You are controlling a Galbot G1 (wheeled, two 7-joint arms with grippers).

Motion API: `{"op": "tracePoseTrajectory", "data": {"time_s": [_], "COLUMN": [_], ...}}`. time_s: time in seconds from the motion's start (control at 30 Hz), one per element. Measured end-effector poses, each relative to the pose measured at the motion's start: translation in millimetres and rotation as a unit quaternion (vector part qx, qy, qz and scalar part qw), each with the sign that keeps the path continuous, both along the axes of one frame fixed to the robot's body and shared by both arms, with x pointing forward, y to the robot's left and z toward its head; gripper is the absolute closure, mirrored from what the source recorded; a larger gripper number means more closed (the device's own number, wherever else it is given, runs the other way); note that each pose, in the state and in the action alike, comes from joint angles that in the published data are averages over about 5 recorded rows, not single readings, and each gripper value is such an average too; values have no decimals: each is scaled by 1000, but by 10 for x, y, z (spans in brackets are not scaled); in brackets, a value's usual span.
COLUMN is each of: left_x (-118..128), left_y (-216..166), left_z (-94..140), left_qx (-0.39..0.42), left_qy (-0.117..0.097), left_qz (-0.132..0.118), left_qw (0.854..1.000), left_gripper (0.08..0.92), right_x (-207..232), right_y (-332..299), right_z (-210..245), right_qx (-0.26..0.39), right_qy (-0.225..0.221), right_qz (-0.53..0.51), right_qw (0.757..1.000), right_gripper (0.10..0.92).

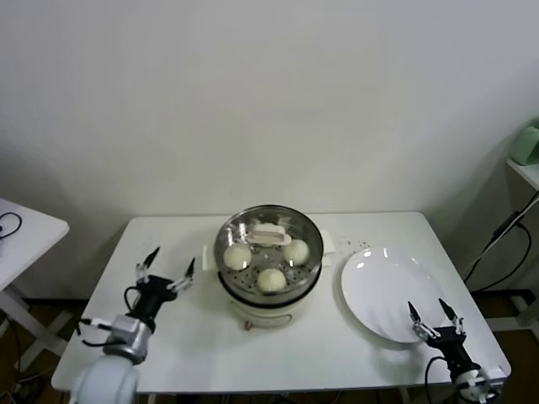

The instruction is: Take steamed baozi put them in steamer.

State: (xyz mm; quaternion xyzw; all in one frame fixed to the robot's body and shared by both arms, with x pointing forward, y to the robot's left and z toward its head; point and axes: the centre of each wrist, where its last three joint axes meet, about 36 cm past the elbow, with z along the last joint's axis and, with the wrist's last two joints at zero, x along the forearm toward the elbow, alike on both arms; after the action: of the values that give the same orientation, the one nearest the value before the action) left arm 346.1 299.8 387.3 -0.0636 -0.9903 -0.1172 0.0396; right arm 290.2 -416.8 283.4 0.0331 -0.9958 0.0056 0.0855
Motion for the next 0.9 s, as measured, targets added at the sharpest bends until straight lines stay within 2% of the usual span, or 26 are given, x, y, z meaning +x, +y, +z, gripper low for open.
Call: {"op": "tracePoseTrajectory", "data": {"time_s": [0.2,0.4,0.6,0.9], "left_x": [-121,-244,-343,-414], "left_y": [335,521,633,692], "left_z": [-434,-738,-894,-1015], "left_qx": [-78,-114,-131,-141], "left_qy": [-6,-15,-22,-27], "left_qz": [36,69,90,102], "left_qw": [996,991,987,984], "left_gripper": [177,177,177,177], "right_x": [26,27,19,16], "right_y": [6,15,30,41], "right_z": [16,12,-2,-6], "right_qx": [-3,-4,-3,-2], "right_qy": [-1,-1,-2,-1], "right_qz": [-6,-7,-11,-12], "right_qw": [1000,1000,1000,1000], "right_gripper": [200,200,200,200]}}
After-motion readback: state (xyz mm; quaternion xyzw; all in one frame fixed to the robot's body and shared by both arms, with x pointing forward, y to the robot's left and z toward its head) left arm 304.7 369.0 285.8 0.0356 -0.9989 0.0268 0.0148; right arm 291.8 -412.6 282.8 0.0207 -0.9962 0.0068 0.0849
